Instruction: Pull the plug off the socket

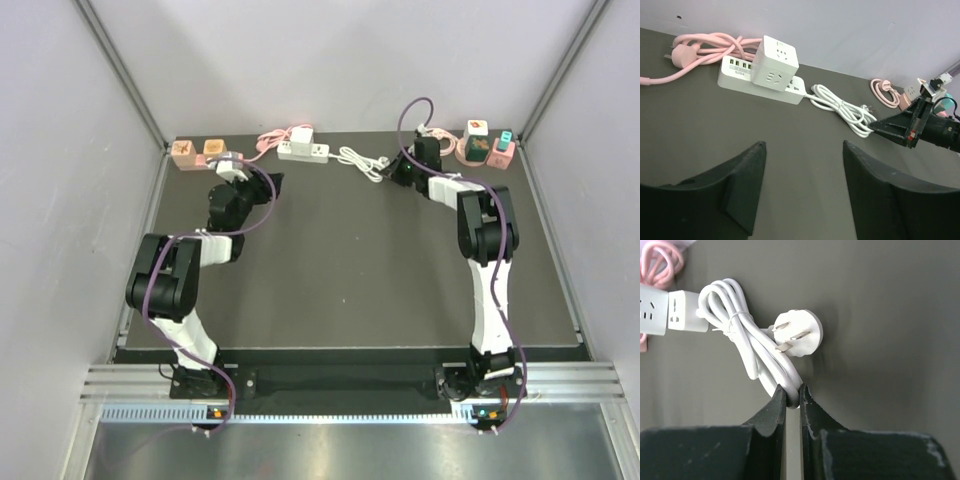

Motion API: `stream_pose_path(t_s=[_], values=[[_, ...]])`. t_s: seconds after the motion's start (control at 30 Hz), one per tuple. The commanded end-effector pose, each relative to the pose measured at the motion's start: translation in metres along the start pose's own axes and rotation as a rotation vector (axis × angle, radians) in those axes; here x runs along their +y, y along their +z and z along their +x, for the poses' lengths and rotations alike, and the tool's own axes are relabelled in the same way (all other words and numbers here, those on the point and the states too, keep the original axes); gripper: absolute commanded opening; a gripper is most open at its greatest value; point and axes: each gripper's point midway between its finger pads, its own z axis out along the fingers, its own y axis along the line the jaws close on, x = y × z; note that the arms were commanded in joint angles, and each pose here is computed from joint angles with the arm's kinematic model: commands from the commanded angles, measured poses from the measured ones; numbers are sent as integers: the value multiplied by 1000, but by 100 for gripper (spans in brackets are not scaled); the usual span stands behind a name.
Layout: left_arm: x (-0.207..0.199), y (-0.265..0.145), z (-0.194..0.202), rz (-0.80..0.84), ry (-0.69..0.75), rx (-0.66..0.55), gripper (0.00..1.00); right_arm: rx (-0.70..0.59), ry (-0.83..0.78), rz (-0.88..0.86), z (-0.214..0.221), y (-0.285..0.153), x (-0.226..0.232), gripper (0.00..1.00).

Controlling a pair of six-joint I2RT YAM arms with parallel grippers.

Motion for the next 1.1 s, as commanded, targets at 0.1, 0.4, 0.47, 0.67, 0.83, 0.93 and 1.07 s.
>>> stream_pose_path(t_s=[0.1, 0.4, 0.47, 0.67, 0.83, 0.93, 1.07], values=[[-37, 26, -23, 32, 122, -4, 76, 35, -94, -20, 3, -67, 31, 0], [-83, 54, 8, 12, 322, 159, 88, 137, -171, -83, 94, -142, 53, 0], [-87, 54, 10, 26, 344, 183, 88, 146, -194, -82, 103, -155, 53, 0], [-84, 48, 20, 27, 382, 247, 87, 175, -179, -31, 130, -195, 28, 1], [-77, 55, 18, -118, 336, 285, 84, 226, -237, -104, 145, -205, 52, 49], [-75, 52, 25, -206, 338, 324, 82, 218, -246, -146, 143, -215, 65, 64], [-82, 46, 25, -284, 312, 324, 80, 96, -289, -69, 102, -226, 71, 74]])
